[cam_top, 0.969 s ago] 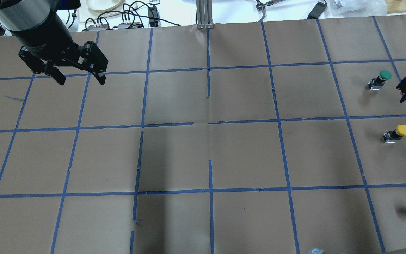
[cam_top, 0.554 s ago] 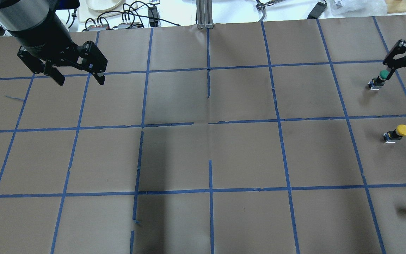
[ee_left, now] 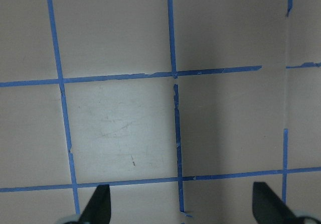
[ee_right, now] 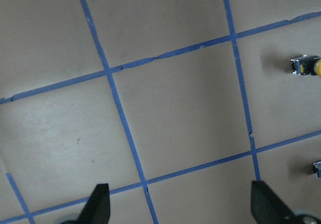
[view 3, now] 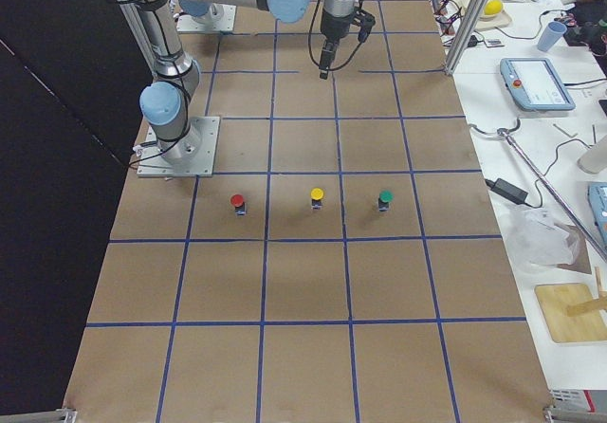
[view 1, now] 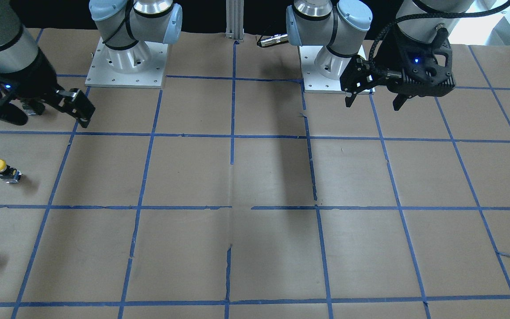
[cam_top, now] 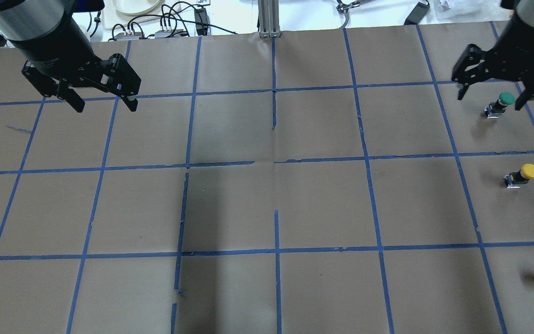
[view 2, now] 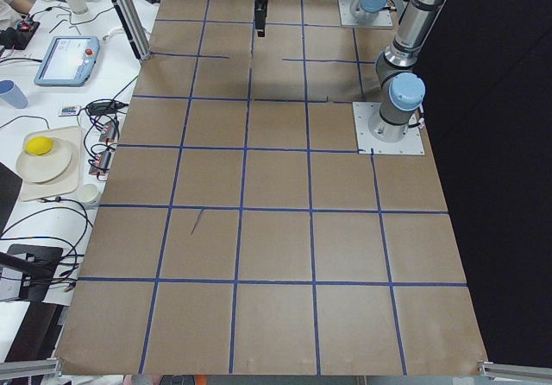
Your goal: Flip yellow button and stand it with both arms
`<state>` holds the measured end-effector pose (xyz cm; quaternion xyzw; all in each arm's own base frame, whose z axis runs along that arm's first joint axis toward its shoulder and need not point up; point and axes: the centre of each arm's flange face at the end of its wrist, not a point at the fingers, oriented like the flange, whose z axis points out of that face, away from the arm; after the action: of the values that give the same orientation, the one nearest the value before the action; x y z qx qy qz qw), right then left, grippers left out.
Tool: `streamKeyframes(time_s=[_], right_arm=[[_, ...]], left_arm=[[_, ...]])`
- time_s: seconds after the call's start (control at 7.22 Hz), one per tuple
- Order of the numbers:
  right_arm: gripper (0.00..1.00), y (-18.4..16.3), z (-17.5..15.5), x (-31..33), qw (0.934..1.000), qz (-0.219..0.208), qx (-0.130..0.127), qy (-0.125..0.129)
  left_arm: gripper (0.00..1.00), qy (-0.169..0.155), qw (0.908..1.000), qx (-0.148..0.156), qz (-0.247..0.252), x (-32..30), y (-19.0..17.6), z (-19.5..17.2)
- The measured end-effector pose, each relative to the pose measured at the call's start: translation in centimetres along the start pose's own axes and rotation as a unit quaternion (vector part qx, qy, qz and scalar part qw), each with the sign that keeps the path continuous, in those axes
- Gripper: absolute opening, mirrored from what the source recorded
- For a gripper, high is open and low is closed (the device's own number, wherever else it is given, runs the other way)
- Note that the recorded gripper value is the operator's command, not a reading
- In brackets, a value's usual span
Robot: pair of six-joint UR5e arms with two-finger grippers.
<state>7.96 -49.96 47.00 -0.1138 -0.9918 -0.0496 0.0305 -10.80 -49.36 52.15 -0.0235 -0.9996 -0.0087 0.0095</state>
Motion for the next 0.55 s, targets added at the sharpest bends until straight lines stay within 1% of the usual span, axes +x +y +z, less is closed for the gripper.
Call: streamKeyframes(time_s=[0.28, 0.42, 0.55], right_arm=[[1.00, 2.8, -1.4, -2.1, 0.9980, -0.042, -0.005, -0.048], [1.00, 3.8, -1.5, -2.2, 0.9971, -0.053, -0.008, -0.054], [1.00, 4.5, -1.2, -2.1, 0.9970, -0.056, -0.012, -0.053]], left_arm=[[1.00, 0.000, 1.0000, 0.000, 0.000, 0.0, 0.1, 0.0], [1.00, 0.000, 1.0000, 0.000, 0.000, 0.0, 0.1, 0.0], [1.00, 0.000, 1.0000, 0.000, 0.000, 0.0, 0.1, 0.0]])
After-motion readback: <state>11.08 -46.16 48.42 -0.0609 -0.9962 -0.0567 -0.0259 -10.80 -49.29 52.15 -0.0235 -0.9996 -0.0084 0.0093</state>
